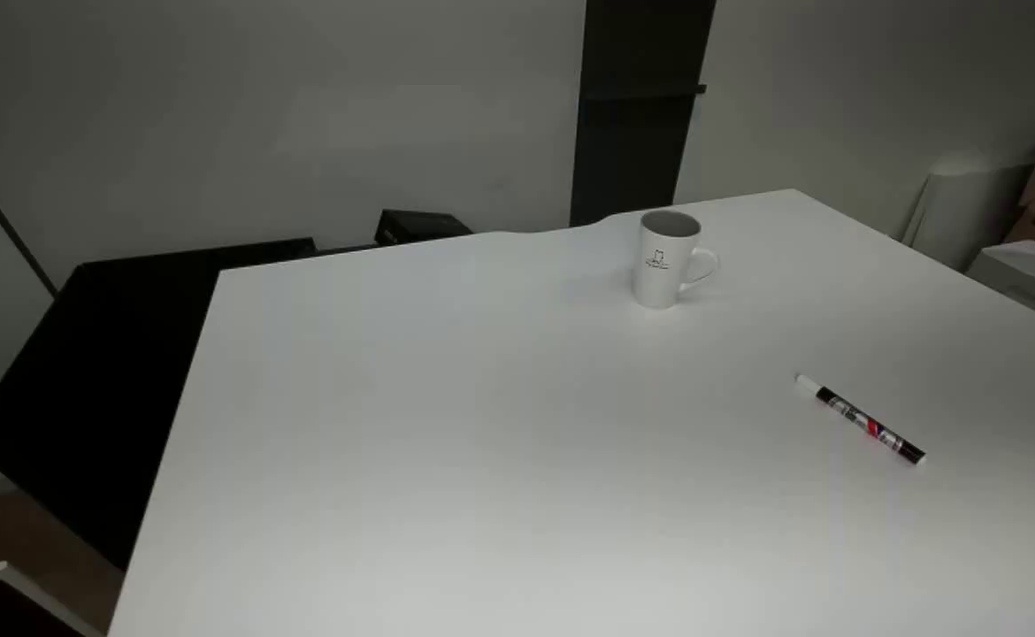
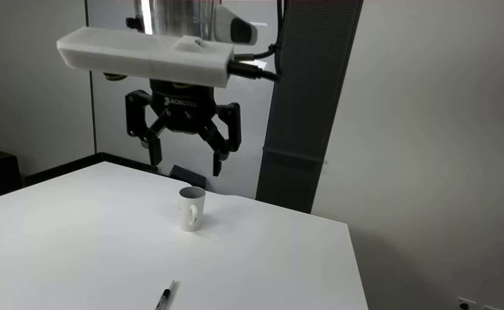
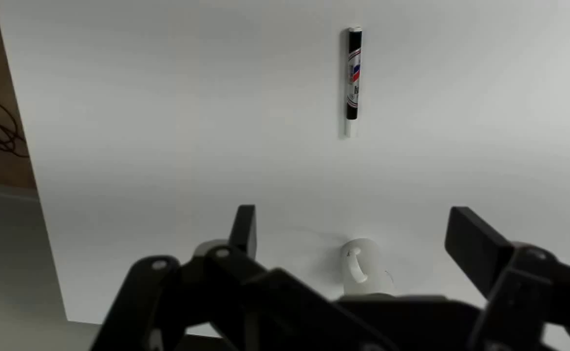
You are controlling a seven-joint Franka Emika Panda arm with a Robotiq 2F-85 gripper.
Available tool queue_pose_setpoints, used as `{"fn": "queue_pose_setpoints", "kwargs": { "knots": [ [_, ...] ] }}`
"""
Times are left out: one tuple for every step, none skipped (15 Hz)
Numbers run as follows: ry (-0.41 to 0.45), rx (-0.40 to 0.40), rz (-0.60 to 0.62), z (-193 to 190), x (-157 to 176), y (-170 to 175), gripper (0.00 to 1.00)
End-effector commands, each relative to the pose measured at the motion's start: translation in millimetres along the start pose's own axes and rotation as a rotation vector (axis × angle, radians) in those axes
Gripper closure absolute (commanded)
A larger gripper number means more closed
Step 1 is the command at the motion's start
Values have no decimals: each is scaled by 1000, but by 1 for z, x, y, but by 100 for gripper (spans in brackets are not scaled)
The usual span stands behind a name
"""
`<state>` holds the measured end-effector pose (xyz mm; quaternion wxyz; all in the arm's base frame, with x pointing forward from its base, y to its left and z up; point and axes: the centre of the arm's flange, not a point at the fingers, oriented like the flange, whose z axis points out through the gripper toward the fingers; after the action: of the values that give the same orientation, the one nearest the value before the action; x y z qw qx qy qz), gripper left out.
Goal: Pick up the marker and put it in the cup
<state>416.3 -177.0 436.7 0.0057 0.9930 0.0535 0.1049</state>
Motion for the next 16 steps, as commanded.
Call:
{"fn": "queue_pose_setpoints", "kwargs": {
  "knots": [
    [1,0,0,0,0,0,0],
    [1,-1,0,0,0,0,0],
    [1,-1,0,0,0,0,0],
    [1,-1,0,0,0,0,0],
    [1,-1,0,0,0,0,0],
    [1,-1,0,0,0,0,0],
    [1,-1,0,0,0,0,0],
    [-6,-6,2,6,4,1,0],
    [-14,-6,-6,17,9,1,0],
    [-15,3,-22,30,13,1,0],
    [-11,5,-36,40,15,1,0],
    [-8,10,-56,54,18,0,0],
    [-7,8,-66,57,18,10,0],
    [-13,11,-75,70,19,12,0],
    [-11,17,-84,83,20,14,0],
    [-12,21,-91,94,20,16,0]
  ]
}}
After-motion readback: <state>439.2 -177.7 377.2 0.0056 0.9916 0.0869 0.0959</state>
